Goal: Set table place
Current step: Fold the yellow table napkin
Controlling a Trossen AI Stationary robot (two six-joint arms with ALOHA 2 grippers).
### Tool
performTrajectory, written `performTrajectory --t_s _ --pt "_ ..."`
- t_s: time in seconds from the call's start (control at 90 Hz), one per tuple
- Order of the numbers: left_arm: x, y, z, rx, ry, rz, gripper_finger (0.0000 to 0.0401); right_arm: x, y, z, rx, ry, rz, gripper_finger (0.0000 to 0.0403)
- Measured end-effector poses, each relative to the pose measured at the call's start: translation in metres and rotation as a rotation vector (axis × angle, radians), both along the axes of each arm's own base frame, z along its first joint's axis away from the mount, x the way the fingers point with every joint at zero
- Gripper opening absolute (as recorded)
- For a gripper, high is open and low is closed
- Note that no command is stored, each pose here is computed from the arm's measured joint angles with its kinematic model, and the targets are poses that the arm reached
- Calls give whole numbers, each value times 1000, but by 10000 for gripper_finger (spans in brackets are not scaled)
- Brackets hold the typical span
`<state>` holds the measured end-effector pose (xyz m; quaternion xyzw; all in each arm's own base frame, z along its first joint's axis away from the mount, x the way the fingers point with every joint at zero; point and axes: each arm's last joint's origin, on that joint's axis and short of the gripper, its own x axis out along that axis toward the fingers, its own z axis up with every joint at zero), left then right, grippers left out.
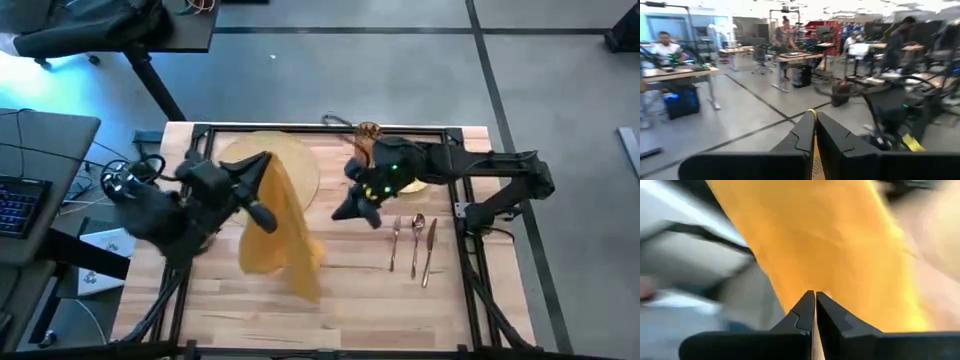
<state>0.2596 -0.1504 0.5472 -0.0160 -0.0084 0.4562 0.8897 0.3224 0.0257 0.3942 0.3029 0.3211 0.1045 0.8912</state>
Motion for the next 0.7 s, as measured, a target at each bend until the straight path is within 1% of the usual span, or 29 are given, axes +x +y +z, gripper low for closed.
performTrajectory --t_s 0.1,0.178,0.244,0.333,0.444,0.522,0.611,0.7 --pt "6 9 -3 10 6 6 0 3 9 -13 -114 61 1 0" --pt "11 15 -3 24 18 -2 0 7 18 -20 -156 76 3 5" --pt "15 21 -3 38 32 -3 0 12 27 -22 -184 58 0 20" --pt "18 28 -3 51 46 3 0 20 38 -27 -229 29 -20 54" --pt "22 35 -3 74 74 9 0 31 53 -32 -284 -26 -85 110" --pt "24 37 -3 88 83 -10 0 38 63 -36 -322 -62 -136 150" --pt "26 40 -2 93 82 -25 0 43 70 -44 -372 -53 -197 189" --pt "25 37 -2 106 91 -47 0 42 72 -47 -361 -27 -273 214"
